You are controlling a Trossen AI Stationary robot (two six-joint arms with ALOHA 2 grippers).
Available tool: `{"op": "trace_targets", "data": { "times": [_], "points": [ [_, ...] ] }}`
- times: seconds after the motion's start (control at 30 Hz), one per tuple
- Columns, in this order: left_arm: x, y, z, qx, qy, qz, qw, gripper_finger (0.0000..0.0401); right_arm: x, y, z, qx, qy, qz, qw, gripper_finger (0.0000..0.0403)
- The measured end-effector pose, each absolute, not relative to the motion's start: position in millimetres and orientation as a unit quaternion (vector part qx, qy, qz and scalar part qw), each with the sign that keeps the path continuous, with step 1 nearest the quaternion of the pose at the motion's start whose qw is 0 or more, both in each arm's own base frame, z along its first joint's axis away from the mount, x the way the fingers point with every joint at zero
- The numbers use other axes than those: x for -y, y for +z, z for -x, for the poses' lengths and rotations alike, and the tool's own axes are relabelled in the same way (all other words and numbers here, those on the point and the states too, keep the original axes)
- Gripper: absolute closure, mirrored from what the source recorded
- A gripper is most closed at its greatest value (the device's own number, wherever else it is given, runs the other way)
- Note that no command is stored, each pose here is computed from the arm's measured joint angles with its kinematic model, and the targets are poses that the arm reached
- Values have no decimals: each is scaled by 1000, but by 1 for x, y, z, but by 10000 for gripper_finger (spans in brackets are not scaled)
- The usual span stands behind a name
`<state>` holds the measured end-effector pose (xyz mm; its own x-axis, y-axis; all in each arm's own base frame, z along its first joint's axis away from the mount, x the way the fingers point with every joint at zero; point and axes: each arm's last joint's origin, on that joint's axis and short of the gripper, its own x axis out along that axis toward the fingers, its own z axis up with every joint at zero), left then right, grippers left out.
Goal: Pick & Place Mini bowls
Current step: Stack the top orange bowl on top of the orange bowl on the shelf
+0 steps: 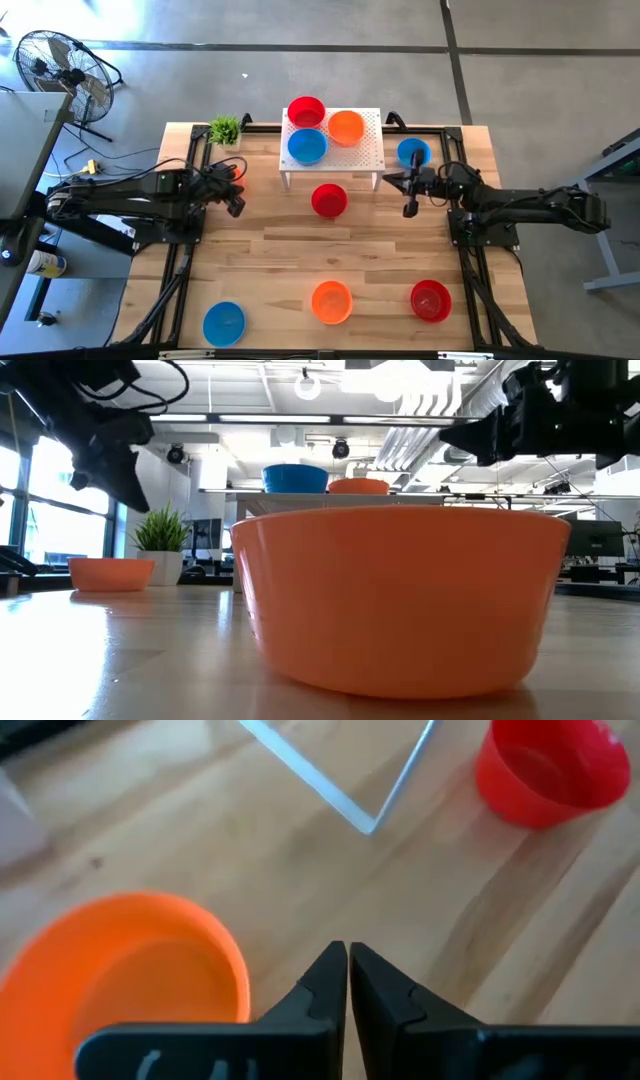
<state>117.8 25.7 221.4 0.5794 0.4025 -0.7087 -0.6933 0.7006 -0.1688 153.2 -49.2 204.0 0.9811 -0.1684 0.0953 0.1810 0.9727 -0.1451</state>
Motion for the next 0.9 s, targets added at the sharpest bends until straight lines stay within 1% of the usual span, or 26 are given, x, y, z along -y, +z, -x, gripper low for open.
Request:
{"op": "trace_targets", "data": {
  "times": [0.13, 0.2, 0.4, 0.47, 0.53, 0.67, 0.9],
  "points": [
    [-25, 213, -120, -367, 328, 245, 835, 361, 49, 206, -152, 57, -88, 81, 991, 402],
    [-26, 208, -122, -390, 339, 250, 819, 339, 49, 206, -152, 56, -88, 81, 991, 403],
    [-28, 194, -135, -438, 364, 229, 789, 260, 49, 206, -152, 56, -87, 81, 991, 403],
    [-29, 189, -138, -453, 376, 218, 779, 240, 49, 206, -152, 58, -87, 82, 991, 402],
    [-30, 185, -140, -457, 393, 210, 770, 228, 49, 207, -152, 62, -88, 85, 991, 403],
    [-32, 182, -142, -459, 415, 196, 761, 229, 49, 208, -152, 69, -88, 88, 990, 403],
    [-33, 177, -146, -473, 426, 176, 751, 264, 49, 209, -152, 70, -89, 98, 989, 403]
  ]
}}
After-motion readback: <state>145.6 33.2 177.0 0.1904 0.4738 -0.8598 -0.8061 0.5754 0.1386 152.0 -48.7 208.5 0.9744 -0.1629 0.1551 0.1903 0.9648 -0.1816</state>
